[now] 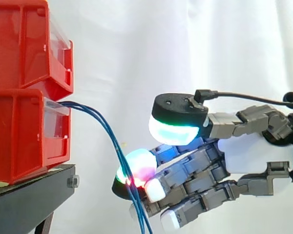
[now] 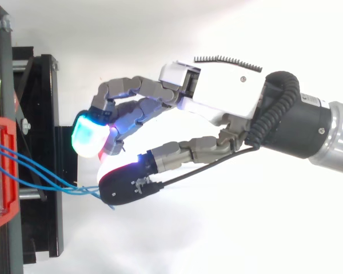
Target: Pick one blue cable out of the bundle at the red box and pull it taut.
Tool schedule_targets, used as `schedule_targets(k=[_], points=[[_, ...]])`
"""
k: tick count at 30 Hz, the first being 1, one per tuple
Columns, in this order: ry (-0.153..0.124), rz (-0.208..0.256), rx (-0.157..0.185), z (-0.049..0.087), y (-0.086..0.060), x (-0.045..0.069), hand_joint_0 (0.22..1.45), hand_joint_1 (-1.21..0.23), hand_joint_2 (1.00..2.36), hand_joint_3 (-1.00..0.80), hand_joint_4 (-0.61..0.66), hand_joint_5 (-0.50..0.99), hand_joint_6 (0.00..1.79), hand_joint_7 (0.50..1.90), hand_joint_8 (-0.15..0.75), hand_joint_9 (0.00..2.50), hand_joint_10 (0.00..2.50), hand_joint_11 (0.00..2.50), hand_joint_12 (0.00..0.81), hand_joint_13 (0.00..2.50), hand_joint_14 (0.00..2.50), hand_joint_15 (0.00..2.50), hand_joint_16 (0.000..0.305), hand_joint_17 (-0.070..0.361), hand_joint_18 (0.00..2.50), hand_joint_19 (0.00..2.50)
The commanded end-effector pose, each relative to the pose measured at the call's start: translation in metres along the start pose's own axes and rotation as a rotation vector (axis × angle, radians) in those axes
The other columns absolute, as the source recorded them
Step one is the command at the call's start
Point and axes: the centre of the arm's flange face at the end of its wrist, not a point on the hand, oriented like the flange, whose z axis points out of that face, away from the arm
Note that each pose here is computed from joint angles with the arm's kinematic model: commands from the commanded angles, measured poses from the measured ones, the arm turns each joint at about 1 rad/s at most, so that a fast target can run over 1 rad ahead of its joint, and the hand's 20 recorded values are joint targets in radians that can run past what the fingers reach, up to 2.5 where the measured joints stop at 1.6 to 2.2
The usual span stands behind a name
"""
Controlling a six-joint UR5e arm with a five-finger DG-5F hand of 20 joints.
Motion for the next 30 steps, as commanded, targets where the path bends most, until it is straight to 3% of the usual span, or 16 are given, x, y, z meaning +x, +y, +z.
schedule_targets(k=[1, 5, 11, 14, 19, 21, 27, 30], points=[[-0.024, -0.017, -0.092, 0.006, 0.002, 0.004, 0.56, -0.70, 1.00, -0.44, 0.40, -0.11, 0.50, 1.01, 0.368, 0.76, 0.01, 0.54, 0.427, 0.49, 0.01, 0.24, 0.060, 0.136, 0.61, 0.40], [-0.032, -0.061, -0.106, 0.007, 0.002, 0.008, 0.56, -0.71, 1.01, -0.44, 0.38, -0.11, 0.50, 1.03, 0.370, 0.76, 0.02, 0.55, 0.427, 0.49, 0.01, 0.25, 0.060, 0.135, 0.61, 0.40], [-0.056, -0.066, -0.127, 0.008, 0.004, 0.014, 0.57, -0.72, 1.00, -0.45, 0.38, -0.11, 0.50, 1.07, 0.369, 0.77, 0.01, 0.57, 0.425, 0.50, 0.01, 0.25, 0.060, 0.135, 0.61, 0.40], [-0.056, -0.083, -0.122, 0.009, -0.006, 0.018, 0.57, -0.73, 1.00, -0.45, 0.37, -0.11, 0.50, 1.08, 0.369, 0.77, 0.01, 0.57, 0.425, 0.50, 0.01, 0.25, 0.060, 0.135, 0.61, 0.40], [-0.056, -0.060, -0.156, 0.018, -0.032, 0.033, 0.57, -0.73, 1.00, -0.45, 0.36, -0.11, 0.50, 1.11, 0.371, 0.77, 0.02, 0.57, 0.424, 0.50, 0.01, 0.25, 0.060, 0.134, 0.62, 0.40], [-0.055, -0.051, -0.174, 0.020, -0.030, 0.037, 0.57, -0.73, 1.00, -0.45, 0.36, -0.10, 0.50, 1.12, 0.369, 0.77, 0.02, 0.57, 0.425, 0.50, 0.01, 0.25, 0.060, 0.134, 0.62, 0.40], [-0.057, -0.051, -0.172, 0.017, -0.029, 0.046, 0.58, -0.74, 1.01, -0.43, 0.31, -0.09, 0.50, 1.21, 0.369, 0.77, 0.01, 0.59, 0.423, 0.50, 0.01, 0.25, 0.059, 0.133, 0.62, 0.40], [-0.048, -0.054, -0.175, 0.015, -0.028, 0.053, 0.59, -0.75, 1.01, -0.40, 0.25, -0.08, 0.50, 1.36, 0.372, 0.77, 0.02, 0.58, 0.422, 0.50, 0.01, 0.25, 0.059, 0.133, 0.62, 0.40]])
